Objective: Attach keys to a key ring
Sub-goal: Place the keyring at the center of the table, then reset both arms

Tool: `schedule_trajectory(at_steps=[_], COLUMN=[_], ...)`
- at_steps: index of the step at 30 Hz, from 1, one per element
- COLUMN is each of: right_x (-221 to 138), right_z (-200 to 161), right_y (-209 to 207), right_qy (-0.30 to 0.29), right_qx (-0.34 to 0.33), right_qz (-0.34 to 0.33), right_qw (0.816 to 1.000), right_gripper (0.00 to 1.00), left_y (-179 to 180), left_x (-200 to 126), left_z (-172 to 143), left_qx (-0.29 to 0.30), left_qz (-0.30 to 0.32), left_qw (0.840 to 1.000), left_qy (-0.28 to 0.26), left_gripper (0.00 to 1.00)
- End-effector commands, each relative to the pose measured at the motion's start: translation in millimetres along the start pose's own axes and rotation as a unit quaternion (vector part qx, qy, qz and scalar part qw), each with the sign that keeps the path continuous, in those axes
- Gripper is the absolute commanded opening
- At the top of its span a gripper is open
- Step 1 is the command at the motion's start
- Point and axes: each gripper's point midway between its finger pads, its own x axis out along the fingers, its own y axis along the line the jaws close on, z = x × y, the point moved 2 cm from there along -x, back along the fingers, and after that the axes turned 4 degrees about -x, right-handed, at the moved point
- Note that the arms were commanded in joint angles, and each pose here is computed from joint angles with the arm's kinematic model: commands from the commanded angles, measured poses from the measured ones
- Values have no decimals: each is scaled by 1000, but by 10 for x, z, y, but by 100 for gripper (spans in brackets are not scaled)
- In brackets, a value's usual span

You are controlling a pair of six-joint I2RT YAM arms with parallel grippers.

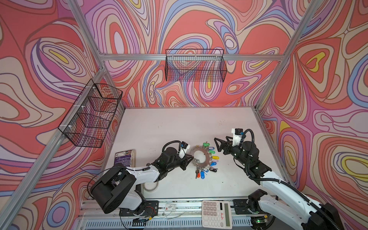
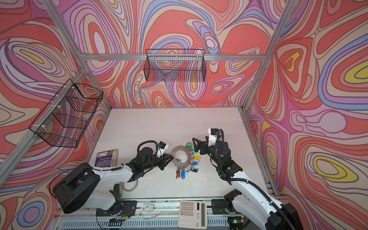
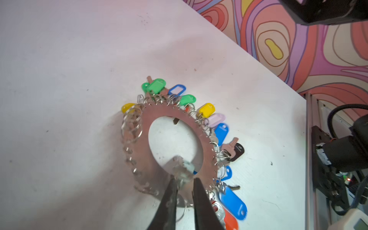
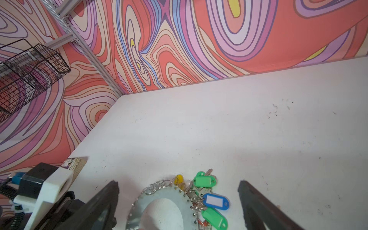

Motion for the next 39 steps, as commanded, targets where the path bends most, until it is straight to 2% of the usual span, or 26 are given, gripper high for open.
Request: schedule_trajectory(at_steps=[1, 2, 3, 4, 5, 7, 10, 12, 14, 17, 18, 20, 21, 22, 25, 26, 27, 29, 31, 33, 35, 37, 38, 39], right_x=[33, 46, 54, 61, 63, 32, -56, -120, -170, -211, -266, -458, -540, -586, -515, -508, -478, -375, -155, -33, 99, 231, 303, 376], right_z=[69, 102, 151, 194, 252, 367, 486, 496, 390, 122, 65, 10, -35, -82, -220, -203, -193, -152, -250, -308, -380, -372, -404, -400], right_y=[60, 39, -16, -90, -190, -423, -797, -1060, -1246, -1463, -1542, -1666, -1720, -1785, -1917, -1909, -1867, -1851, -1868, -1895, -1904, -1964, -2001, -2036], right_qy=[-16, -20, -26, -29, -35, -52, -80, -97, -119, -115, -113, -147, -161, -165, -131, -141, -152, -165, -151, -153, -108, -95, -69, -58], right_qx=[7, 8, 9, 10, 11, 18, 27, 24, -24, -85, -87, -77, -69, -64, -88, -93, -102, -117, -121, -138, -131, -137, -132, -131], right_qz=[30, 25, 9, -13, -42, -103, -182, -254, -305, -360, -386, -423, -430, -436, -447, -444, -425, -406, -367, -356, -335, -328, -326, -320], right_qw=[999, 999, 1000, 999, 998, 993, 980, 962, 945, 922, 911, 891, 886, 883, 880, 880, 887, 891, 910, 912, 927, 930, 933, 937], right_gripper=[98, 98, 98, 98, 98, 98, 98, 98, 98, 98, 98, 98, 98, 98, 98, 98, 98, 98, 98, 98, 98, 98, 98, 98], left_y=[62, 121, 157, 173, 225, 375, 653, 791, 891, 1168, 1234, 1457, 1542, 1649, 1896, 1942, 2013, 2087, 2116, 2241, 2214, 2267, 2340, 2422], left_x=[-133, -186, -252, -320, -405, -635, -1110, -1372, -1584, -1814, -1849, -1938, -1962, -1961, -1953, -1932, -1883, -1826, -1754, -1729, -1699, -1652, -1608, -1595], left_z=[418, 476, 559, 645, 723, 889, 1133, 1203, 1273, 1111, 1083, 934, 875, 816, 668, 645, 607, 639, 628, 550, 557, 486, 430, 488], left_qx=[-20, -26, -28, -28, -32, -44, -49, -21, 20, 41, 42, 27, 19, 13, 2, 5, 14, 45, 66, 60, 58, 43, 33, 41], left_qz=[30, 55, 78, 95, 125, 206, 350, 418, 482, 564, 570, 590, 593, 587, 584, 581, 581, 593, 574, 568, 557, 534, 525, 532], left_qw=[995, 993, 990, 987, 982, 965, 914, 881, 843, 790, 785, 772, 769, 775, 777, 778, 781, 774, 786, 788, 798, 818, 827, 820], left_qy=[-92, -102, -114, -127, -135, -156, -198, -221, -239, -238, -241, -237, -236, -233, -235, -239, -228, -218, -221, -230, -222, -206, -199, -206], left_gripper=[37, 48, 66, 94, 100, 100, 100, 100, 100, 100, 100, 100, 100, 100, 100, 100, 100, 100, 100, 100, 100, 100, 100, 100])
